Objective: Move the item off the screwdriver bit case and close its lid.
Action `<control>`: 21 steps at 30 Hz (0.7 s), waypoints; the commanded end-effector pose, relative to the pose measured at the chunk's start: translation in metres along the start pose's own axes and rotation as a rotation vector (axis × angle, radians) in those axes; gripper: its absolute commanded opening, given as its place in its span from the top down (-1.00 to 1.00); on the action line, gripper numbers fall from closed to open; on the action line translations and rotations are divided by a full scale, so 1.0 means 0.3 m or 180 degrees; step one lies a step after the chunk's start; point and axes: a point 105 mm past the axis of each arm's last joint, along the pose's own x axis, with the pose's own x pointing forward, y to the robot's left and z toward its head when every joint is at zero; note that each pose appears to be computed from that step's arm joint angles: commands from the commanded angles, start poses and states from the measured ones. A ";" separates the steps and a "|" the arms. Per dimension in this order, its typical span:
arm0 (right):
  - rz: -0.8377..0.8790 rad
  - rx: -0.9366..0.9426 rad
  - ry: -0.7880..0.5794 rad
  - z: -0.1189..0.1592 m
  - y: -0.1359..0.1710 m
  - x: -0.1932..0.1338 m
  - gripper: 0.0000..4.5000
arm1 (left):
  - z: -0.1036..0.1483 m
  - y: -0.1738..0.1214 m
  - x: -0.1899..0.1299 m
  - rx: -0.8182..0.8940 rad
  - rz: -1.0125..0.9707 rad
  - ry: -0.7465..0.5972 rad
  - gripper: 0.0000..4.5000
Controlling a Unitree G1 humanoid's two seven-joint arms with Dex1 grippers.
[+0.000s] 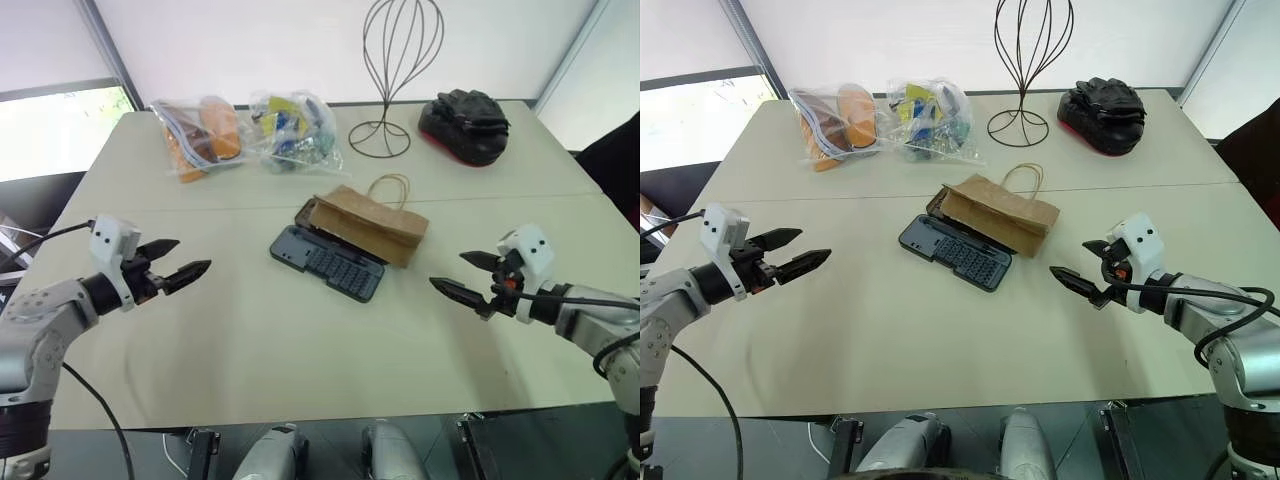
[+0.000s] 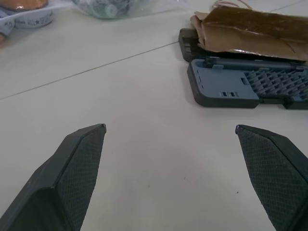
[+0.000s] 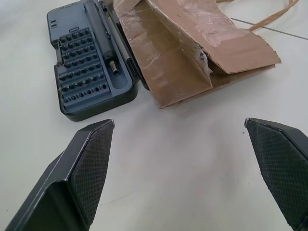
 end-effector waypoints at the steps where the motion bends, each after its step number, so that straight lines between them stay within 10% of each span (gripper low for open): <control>1: -0.0029 -0.0090 -0.0132 0.032 -0.004 0.000 -0.99 | 0.047 0.008 -0.019 0.0136 0.0071 -0.0148 -1.00; 21: 0.0572 -0.0817 -0.0460 0.307 0.024 0.224 -0.99 | 0.197 -0.123 0.240 0.0440 -0.1114 -0.0285 -1.00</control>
